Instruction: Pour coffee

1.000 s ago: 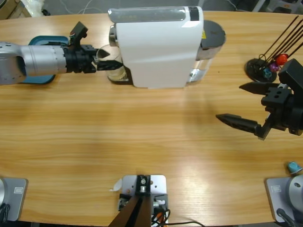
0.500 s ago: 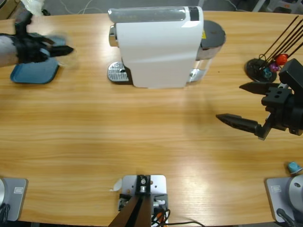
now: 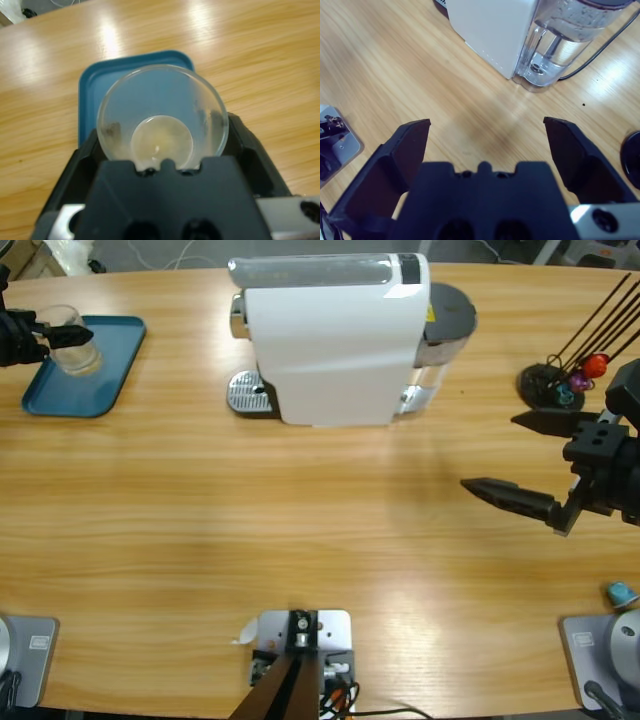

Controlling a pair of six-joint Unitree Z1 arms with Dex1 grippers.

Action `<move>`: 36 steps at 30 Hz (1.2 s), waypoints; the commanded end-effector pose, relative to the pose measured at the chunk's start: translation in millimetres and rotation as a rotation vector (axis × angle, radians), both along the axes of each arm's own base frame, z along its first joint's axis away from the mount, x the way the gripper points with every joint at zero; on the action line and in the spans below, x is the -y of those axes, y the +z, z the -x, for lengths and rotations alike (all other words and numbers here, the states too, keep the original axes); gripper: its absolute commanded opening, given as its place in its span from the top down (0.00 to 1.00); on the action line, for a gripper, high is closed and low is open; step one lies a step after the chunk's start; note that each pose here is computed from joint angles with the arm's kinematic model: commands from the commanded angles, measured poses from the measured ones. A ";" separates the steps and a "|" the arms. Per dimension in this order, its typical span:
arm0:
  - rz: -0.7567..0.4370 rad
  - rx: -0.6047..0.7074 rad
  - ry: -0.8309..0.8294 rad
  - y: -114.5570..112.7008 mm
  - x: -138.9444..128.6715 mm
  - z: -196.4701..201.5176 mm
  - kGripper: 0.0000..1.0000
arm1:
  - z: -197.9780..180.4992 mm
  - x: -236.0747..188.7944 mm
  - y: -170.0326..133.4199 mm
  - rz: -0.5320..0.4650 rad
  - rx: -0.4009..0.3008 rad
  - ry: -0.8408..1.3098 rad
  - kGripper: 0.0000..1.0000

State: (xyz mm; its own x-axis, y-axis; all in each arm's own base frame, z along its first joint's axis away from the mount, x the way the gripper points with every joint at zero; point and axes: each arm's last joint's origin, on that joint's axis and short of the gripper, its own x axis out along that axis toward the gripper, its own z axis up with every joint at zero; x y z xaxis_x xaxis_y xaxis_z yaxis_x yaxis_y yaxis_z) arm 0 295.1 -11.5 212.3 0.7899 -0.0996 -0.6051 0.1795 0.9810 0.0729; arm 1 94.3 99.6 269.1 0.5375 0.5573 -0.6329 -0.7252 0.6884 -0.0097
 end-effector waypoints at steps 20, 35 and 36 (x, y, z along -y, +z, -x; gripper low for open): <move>0.141 -0.182 0.103 -32.7 -19.9 -11.1 0.00 | 5.0 4.7 -5.0 0.009 0.013 0.008 0.00; 0.077 0.022 -0.333 108.3 61.3 134.5 0.00 | 5.4 5.7 -3.0 0.009 0.015 -0.003 0.00; 0.064 -0.004 -0.389 95.6 65.9 145.7 0.00 | 4.8 5.3 -2.5 0.016 0.014 -0.004 0.00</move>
